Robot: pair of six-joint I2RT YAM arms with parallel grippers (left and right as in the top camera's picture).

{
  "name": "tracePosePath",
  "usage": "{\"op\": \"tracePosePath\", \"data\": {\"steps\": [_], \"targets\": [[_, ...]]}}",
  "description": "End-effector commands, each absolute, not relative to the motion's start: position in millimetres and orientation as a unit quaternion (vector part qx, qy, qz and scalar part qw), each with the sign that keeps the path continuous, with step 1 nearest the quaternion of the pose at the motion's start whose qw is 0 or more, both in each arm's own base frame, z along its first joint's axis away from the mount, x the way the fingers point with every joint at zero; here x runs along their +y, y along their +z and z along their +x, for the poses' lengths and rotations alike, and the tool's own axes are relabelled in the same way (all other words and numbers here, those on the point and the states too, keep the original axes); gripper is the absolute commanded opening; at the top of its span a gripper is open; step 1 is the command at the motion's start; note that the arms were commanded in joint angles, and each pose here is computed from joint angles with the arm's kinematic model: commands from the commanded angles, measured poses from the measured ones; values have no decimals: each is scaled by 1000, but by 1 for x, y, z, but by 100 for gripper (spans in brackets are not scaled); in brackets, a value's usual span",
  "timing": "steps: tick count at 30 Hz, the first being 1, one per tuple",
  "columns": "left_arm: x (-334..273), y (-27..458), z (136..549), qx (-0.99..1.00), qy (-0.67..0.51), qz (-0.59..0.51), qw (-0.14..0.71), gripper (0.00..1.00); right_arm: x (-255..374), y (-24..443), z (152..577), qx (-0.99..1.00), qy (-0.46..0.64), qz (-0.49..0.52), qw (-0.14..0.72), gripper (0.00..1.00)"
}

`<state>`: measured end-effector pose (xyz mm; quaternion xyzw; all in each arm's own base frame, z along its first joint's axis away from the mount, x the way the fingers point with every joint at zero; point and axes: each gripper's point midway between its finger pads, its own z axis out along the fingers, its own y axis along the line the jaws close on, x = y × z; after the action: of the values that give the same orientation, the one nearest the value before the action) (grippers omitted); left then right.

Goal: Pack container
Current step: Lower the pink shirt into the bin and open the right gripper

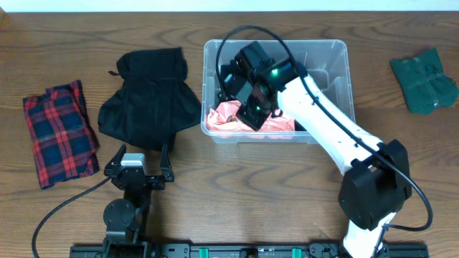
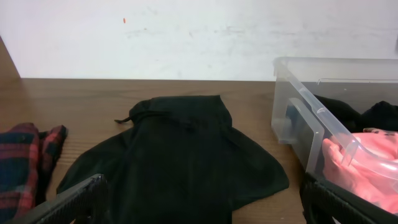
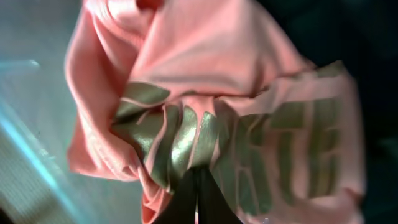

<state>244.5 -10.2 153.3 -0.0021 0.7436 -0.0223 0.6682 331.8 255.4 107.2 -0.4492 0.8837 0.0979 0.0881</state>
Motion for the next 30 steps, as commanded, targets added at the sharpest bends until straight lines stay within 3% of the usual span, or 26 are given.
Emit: {"op": "tracePosePath", "data": {"steps": [1,12,23,30], "targets": [[-6,136,244,760,-10,-6,650,98,258,93,316,891,118,-433,68,3],[-6,136,244,760,-10,-7,650,98,260,64,320,890,121,-431,89,1],[-6,136,244,760,-10,-6,650,98,270,139,362,891,128,-406,161,2],[-6,136,244,760,-10,-7,650,98,262,133,368,904,129,-377,156,6]]}}
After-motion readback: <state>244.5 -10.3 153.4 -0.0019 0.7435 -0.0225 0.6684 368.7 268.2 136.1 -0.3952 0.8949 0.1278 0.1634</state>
